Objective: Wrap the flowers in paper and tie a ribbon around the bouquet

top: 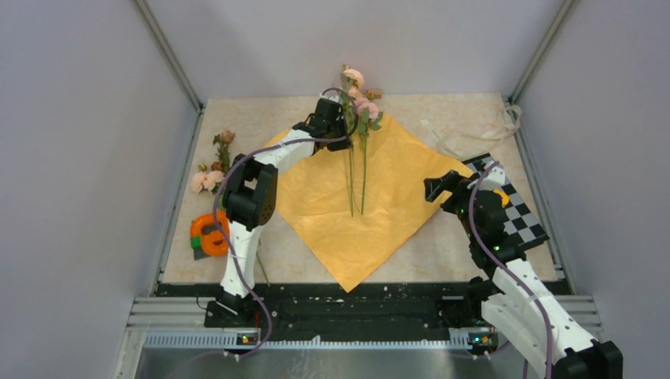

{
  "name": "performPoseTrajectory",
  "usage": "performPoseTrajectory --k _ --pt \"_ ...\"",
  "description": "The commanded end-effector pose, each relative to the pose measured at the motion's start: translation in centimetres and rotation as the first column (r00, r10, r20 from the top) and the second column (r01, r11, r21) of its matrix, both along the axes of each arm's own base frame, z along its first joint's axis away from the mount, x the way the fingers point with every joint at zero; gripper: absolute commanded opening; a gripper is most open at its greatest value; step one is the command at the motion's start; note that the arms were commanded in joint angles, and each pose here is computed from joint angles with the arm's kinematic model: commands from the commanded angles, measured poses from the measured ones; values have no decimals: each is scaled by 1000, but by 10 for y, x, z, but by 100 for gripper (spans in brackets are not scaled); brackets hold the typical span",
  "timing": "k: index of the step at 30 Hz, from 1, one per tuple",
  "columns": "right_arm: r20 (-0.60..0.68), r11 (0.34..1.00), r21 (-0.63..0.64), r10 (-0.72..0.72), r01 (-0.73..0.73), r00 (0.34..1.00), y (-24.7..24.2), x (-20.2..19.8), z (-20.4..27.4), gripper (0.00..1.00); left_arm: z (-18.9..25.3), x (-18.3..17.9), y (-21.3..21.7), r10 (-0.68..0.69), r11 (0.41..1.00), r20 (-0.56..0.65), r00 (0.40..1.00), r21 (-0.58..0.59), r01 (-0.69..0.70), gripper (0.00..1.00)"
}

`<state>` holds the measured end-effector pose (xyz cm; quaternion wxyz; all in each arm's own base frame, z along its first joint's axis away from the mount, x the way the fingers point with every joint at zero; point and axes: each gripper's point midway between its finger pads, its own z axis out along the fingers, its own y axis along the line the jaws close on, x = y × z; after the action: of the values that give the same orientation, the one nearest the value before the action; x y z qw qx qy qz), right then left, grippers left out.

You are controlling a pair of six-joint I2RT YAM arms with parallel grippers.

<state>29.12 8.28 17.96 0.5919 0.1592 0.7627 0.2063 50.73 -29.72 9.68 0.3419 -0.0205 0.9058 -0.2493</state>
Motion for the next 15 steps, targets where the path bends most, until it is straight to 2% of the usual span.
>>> performPoseTrajectory --k 1,5,9,13,15 --pt "26 1000 -1 -20 20 999 -3 6 9 99 1 12 -15 -21 999 4 1000 -45 21 2" --pt "24 1000 -6 -25 25 999 -4 6 8 99 -16 16 -14 -15 999 -15 1000 -30 15 12" --pt "23 999 -7 -31 31 999 -6 6 7 99 -24 17 -9 0 1000 -28 1000 -9 -1 27" --pt "20 1000 -6 -27 27 999 -5 6 8 99 -12 14 -12 -32 999 -26 999 -24 31 44" --pt "20 1000 -3 -21 21 1000 -4 5 8 99 0 11 -13 -55 998 -15 998 -26 54 49"
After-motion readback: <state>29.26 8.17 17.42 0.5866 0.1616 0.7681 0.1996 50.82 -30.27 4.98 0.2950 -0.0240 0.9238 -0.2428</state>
